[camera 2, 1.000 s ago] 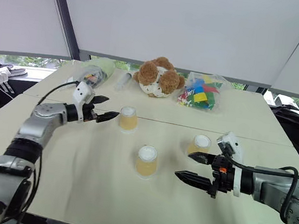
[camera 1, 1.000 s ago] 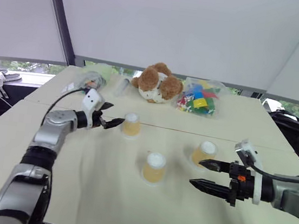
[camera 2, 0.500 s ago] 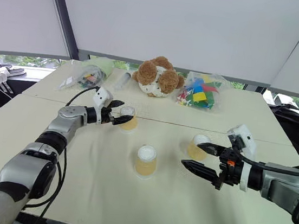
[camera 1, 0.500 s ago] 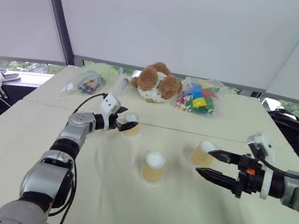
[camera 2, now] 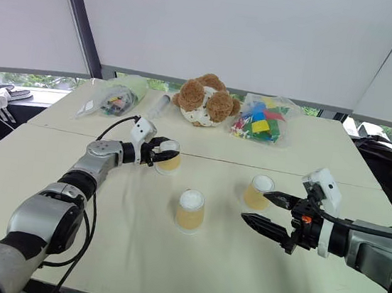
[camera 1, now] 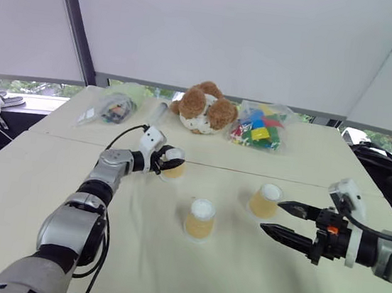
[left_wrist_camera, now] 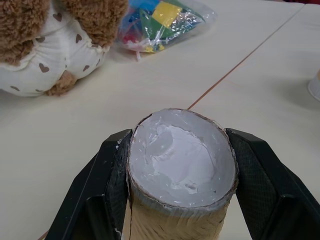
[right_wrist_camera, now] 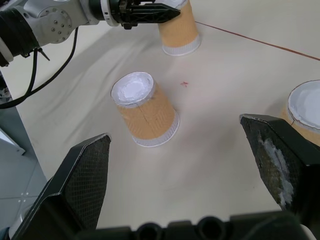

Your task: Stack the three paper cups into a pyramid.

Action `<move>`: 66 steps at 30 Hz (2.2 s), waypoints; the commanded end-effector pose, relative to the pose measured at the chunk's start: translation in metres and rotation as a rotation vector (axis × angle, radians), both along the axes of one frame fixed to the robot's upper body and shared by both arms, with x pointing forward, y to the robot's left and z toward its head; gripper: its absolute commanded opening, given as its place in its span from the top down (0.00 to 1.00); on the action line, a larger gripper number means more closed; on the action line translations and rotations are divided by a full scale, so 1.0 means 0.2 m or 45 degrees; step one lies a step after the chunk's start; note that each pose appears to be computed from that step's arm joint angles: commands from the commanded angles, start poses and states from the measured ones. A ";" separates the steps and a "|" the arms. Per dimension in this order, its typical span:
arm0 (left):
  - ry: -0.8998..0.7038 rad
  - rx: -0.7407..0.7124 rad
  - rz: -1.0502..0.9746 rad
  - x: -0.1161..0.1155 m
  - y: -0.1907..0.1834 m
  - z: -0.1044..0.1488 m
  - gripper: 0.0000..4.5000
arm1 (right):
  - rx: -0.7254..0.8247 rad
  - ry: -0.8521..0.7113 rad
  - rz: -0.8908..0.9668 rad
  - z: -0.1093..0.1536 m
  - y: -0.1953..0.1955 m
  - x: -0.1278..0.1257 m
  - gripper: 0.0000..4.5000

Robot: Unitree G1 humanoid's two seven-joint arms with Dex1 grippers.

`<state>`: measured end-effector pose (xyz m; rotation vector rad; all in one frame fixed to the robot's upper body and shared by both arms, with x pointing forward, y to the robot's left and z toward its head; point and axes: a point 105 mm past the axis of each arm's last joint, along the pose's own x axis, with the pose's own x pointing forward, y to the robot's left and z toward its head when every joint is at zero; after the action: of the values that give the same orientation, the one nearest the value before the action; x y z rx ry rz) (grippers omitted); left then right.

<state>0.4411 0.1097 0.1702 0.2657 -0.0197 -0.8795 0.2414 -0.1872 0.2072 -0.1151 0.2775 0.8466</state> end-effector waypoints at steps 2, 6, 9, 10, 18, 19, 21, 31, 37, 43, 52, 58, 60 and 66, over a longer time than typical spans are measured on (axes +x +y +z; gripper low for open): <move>-0.120 -0.089 -0.036 -0.01 0.05 0.19 0.49 | 0.041 -0.083 -0.041 0.08 -0.05 0.00 0.00; -0.166 -0.062 -0.163 -0.13 0.12 0.23 0.49 | 0.068 -0.107 -0.101 0.12 -0.12 0.00 0.00; -0.140 -0.056 -0.190 -0.26 0.15 0.21 0.49 | 0.084 -0.107 -0.133 0.12 -0.15 -0.02 0.00; -0.119 -0.064 -0.187 -0.31 0.16 0.20 0.49 | 0.082 -0.101 -0.134 0.12 -0.16 -0.02 0.00; 0.041 -0.091 -0.151 -0.57 0.08 0.03 0.49 | 0.077 0.011 -0.029 0.05 -0.09 -0.07 0.00; 0.051 -0.096 -0.149 -0.58 0.06 0.02 0.49 | 0.080 0.021 -0.013 0.04 -0.07 -0.07 0.00; 0.064 -0.084 -0.155 -0.60 0.04 0.00 0.49 | 0.083 0.039 0.008 0.02 -0.05 -0.07 0.00; 0.129 -0.091 -0.130 -0.65 0.01 -0.09 0.49 | 0.085 0.077 0.019 -0.06 -0.01 -0.07 0.00; 0.141 -0.122 -0.144 -0.65 -0.02 -0.09 0.49 | 0.086 0.088 0.017 -0.08 -0.01 -0.06 0.00; 0.152 -0.109 -0.166 -0.66 -0.05 -0.11 0.49 | 0.085 0.081 0.022 -0.08 0.01 -0.06 0.00; 0.115 -0.129 -0.145 -0.65 -0.03 -0.07 0.01 | 0.081 0.071 0.006 -0.06 0.02 -0.04 0.00; 0.034 -0.017 -0.159 -0.70 0.10 0.12 0.01 | 0.086 0.030 -0.078 -0.06 -0.05 0.04 0.00; 0.080 0.035 -0.187 -0.76 0.16 0.15 0.01 | 0.071 -0.021 -0.139 -0.06 -0.10 0.08 0.00; 0.256 0.151 -0.279 -0.95 0.27 0.23 0.01 | 0.092 -0.199 -0.265 -0.04 -0.17 0.24 0.00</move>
<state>0.2635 0.1684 0.2033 0.2795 0.2095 -1.0655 0.2846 -0.2226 0.1928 -0.0500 0.1592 0.6396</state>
